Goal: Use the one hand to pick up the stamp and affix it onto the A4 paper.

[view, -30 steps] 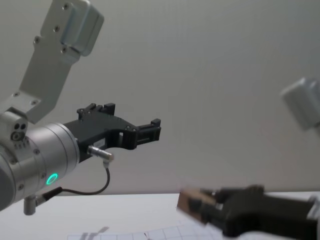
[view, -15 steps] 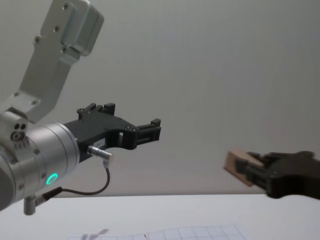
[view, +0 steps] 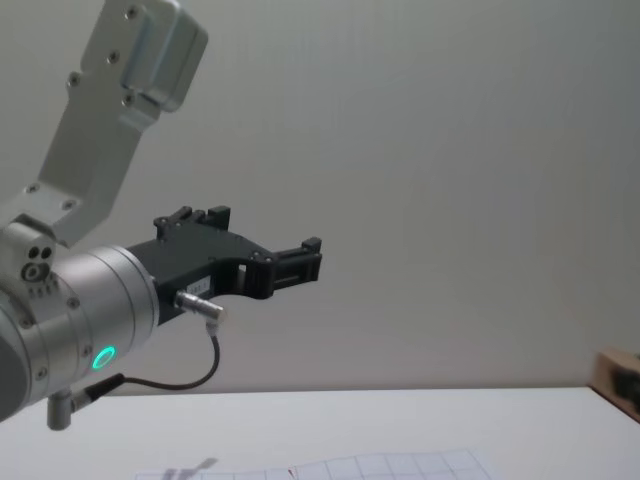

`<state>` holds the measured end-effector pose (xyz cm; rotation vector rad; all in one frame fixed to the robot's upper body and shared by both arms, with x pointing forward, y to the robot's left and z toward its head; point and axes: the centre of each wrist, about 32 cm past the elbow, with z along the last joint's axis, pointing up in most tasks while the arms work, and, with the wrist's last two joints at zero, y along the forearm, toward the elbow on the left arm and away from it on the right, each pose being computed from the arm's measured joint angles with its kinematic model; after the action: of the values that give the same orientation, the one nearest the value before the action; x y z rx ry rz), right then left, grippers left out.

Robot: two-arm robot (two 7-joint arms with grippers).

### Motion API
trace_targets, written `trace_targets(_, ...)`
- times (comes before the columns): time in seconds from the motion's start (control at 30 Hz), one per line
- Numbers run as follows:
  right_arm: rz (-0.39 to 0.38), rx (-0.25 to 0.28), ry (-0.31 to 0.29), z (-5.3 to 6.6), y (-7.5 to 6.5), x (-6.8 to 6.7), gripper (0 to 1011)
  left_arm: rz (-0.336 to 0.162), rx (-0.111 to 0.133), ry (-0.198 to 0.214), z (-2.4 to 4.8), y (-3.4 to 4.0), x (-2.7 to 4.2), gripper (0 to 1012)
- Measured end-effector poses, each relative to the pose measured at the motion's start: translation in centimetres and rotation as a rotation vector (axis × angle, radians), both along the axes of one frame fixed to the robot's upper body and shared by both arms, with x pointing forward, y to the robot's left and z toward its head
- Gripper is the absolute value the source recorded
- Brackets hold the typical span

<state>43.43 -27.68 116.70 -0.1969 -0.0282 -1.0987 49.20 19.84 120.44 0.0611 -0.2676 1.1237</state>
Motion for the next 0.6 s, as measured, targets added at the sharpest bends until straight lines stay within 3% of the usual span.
trace_targets(0.3, -0.103, -0.039, 0.079, -0.9, -1.9, -2.4, 219, 0.000, 0.000, 0.000, 0.00, 0.00, 0.00, 1001)
trace_targets(0.6, -0.141, -0.059, 0.127, -1.3, -2.5, -3.4, 219, 0.000, 0.000, 0.000, 0.00, 0.00, 0.00, 1001)
